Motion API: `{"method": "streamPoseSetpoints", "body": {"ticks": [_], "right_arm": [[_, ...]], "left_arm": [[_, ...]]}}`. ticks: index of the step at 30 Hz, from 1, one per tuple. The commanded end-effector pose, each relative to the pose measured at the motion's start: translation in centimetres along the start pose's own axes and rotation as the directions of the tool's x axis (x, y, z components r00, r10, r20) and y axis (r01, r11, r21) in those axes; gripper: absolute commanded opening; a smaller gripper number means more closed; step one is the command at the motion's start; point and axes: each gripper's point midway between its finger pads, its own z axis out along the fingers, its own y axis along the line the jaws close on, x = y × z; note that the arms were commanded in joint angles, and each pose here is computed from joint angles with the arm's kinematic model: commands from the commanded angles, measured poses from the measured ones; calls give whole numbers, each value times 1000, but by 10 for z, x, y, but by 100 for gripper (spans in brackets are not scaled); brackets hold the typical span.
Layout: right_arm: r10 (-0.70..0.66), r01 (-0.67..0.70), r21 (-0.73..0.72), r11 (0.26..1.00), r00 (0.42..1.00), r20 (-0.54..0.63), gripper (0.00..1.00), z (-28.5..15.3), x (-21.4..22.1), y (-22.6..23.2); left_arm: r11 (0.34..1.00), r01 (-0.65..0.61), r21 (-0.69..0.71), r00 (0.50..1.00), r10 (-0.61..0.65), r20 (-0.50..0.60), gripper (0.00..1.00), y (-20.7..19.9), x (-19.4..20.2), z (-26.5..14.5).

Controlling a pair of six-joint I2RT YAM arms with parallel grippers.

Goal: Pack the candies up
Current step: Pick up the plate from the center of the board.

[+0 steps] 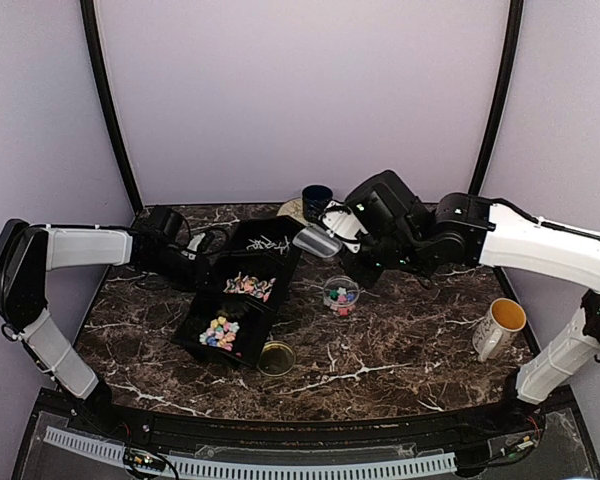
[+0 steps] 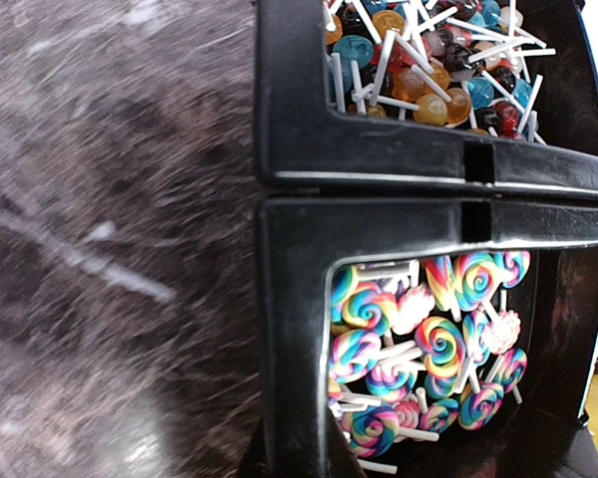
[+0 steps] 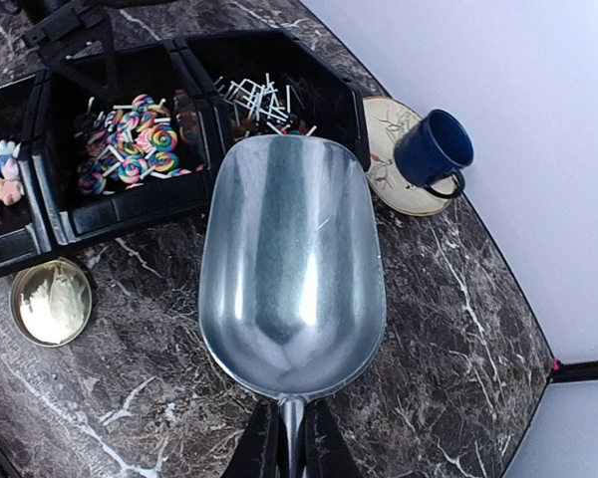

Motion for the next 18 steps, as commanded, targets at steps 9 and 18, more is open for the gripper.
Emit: {"method": "streamPoseSetpoints", "body": {"ticks": [9,18], "right_arm": [[-247,232,-108,967,957,-155,0,29,-14,55],[-342,304,-212,929,923,-176,0,53,-26,103]], "left_arm": [[979,-146,-143,983,159,87,0,-3,-29,-36],[960,-164,-228,977,189,93,0,9,-33,-43]]}}
